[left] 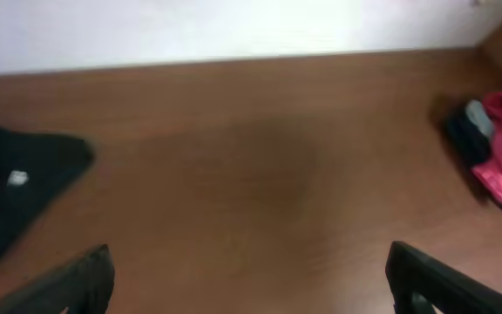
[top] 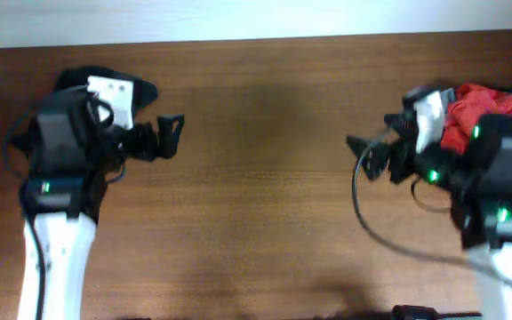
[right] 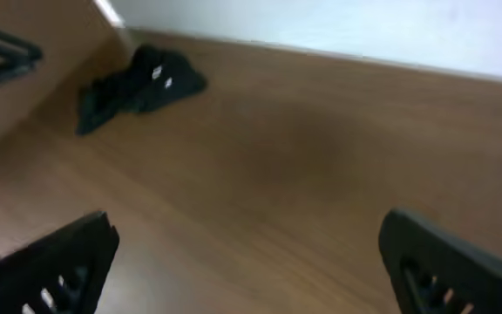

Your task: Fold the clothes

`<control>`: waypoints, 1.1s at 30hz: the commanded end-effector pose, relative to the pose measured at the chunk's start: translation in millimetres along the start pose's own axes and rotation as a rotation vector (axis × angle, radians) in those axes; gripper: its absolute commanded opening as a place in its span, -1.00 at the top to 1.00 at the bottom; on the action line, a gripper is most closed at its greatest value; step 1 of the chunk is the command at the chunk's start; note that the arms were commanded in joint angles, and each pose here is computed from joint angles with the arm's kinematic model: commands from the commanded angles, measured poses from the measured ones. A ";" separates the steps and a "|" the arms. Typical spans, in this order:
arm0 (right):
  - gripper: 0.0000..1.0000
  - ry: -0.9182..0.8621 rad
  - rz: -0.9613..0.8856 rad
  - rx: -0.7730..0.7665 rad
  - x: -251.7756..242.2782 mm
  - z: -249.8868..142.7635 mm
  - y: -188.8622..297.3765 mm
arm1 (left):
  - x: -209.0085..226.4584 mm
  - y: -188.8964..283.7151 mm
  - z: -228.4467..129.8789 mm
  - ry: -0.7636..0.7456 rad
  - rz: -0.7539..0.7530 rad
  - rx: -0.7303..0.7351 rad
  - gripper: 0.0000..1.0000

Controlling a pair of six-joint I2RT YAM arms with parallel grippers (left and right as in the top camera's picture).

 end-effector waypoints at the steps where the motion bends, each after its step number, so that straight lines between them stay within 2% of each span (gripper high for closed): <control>1: -0.96 -0.026 0.087 0.026 9.3 25.1 -6.3 | -7.3 -25.1 -12.8 0.020 -0.133 0.072 -0.98; 7: -0.97 -0.071 0.170 0.065 5.5 20.7 -22.9 | -0.2 -57.8 -43.4 0.095 -0.185 0.189 -0.98; 10: -0.97 -0.079 0.164 0.082 -2.1 16.7 -30.0 | 13.7 -70.8 -49.4 0.093 -0.133 0.206 -0.92; 12: -0.97 -0.092 0.135 0.096 -9.9 13.1 -34.0 | 32.4 -74.1 -51.1 0.090 -0.033 0.213 -0.93; 17: -0.97 -0.113 0.080 0.123 -20.8 6.0 -37.5 | 115.4 -52.2 -57.4 0.233 0.414 0.217 -0.98; 21: -0.96 -0.110 0.076 0.128 -20.1 4.8 -38.7 | 167.0 -26.0 -53.9 0.267 0.621 0.165 -0.98; 27: -0.97 -0.084 0.047 0.161 -13.3 -1.7 -48.3 | 225.8 -10.5 -41.4 0.318 0.750 0.029 -0.96; 33: -0.97 -0.037 -0.002 0.202 -4.1 -10.2 -60.8 | 269.3 -22.0 -68.1 0.405 0.847 0.053 -0.89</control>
Point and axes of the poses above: each gripper's point midway between its finger pads, its own y axis back along the fingers, its own x axis along the line the jaws close on, z = x × y, the point moved 1 cm from there along y, back along the fingers, and after that the axes turned 5 degrees about -y, right-handed, at the moved point
